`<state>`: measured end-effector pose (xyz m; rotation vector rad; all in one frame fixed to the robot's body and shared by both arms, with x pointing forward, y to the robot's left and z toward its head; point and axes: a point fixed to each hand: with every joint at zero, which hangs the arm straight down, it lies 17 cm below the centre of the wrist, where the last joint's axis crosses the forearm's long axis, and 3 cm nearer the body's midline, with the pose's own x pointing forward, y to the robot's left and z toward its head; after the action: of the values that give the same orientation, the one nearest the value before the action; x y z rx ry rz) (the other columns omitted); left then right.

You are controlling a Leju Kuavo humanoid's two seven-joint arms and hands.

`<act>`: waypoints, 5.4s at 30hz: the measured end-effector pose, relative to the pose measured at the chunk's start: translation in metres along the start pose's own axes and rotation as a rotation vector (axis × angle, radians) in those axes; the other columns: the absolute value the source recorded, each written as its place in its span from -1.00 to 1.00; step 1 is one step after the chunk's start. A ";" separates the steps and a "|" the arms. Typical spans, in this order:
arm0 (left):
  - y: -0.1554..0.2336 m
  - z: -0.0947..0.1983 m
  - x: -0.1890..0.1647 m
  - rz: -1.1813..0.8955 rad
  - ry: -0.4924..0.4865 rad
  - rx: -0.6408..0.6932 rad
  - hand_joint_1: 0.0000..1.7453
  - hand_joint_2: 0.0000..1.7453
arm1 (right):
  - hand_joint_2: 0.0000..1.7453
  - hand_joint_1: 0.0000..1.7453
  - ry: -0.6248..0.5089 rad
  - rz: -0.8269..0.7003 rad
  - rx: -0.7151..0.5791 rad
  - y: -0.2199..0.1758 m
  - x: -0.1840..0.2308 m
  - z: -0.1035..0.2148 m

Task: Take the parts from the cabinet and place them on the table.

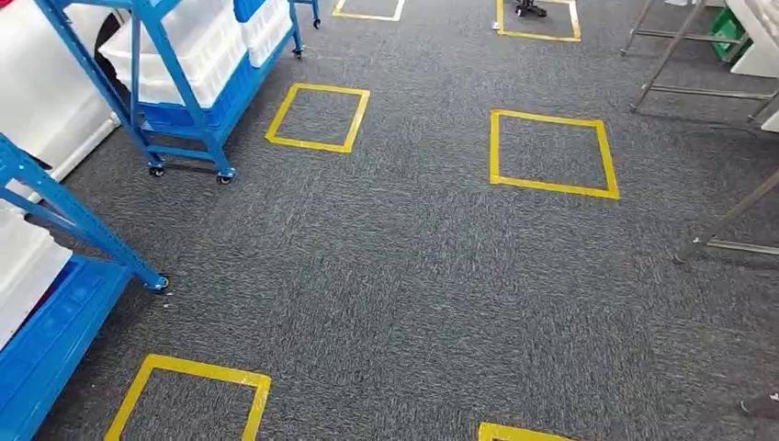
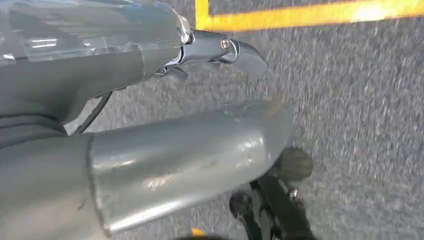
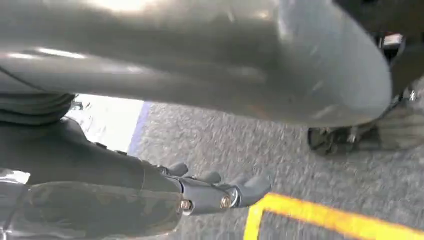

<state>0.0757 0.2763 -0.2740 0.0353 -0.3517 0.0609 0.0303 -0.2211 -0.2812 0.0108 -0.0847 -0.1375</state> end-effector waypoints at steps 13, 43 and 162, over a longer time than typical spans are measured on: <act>-0.001 0.000 0.002 0.000 -0.003 -0.001 -1.00 -1.00 | -1.00 -1.00 0.003 0.001 0.000 0.000 -0.002 0.000; -0.001 -0.001 0.005 0.000 -0.007 0.002 -1.00 -1.00 | -1.00 -1.00 0.007 0.002 -0.007 -0.002 -0.004 0.000; -0.009 0.004 -0.008 0.002 -0.005 -0.026 -1.00 -1.00 | -1.00 -1.00 0.027 -0.038 -0.047 -0.008 -0.013 -0.001</act>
<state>0.0680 0.2665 -0.2735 0.0093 -0.3577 0.0583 0.0162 -0.2275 -0.2831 -0.0329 -0.0541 -0.1768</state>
